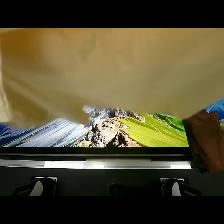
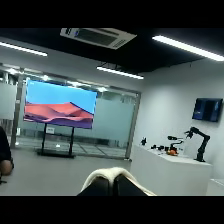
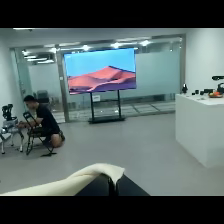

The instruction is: Fold the shirts.

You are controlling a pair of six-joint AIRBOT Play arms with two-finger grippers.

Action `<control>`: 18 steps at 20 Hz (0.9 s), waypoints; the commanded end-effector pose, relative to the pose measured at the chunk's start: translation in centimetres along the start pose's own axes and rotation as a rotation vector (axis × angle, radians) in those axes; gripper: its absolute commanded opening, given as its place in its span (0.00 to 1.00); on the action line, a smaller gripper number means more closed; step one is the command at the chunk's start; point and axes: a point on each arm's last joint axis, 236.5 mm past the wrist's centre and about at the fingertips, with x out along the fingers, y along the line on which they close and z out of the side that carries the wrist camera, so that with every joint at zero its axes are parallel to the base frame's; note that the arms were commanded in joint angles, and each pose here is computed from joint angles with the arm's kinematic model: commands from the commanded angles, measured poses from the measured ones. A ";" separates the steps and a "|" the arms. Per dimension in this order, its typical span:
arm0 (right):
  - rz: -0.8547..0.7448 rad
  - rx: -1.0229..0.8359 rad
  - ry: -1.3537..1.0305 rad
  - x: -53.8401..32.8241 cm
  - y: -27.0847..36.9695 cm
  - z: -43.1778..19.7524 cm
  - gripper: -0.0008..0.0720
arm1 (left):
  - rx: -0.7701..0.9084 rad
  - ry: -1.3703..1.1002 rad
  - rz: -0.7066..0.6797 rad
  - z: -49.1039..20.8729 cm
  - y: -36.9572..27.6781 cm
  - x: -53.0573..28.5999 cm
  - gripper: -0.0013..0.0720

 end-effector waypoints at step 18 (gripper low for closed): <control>-0.143 0.235 1.298 15.9 -0.8 -61.6 0.06 | -0.536 1.245 0.316 -62.1 20.2 2.6 0.06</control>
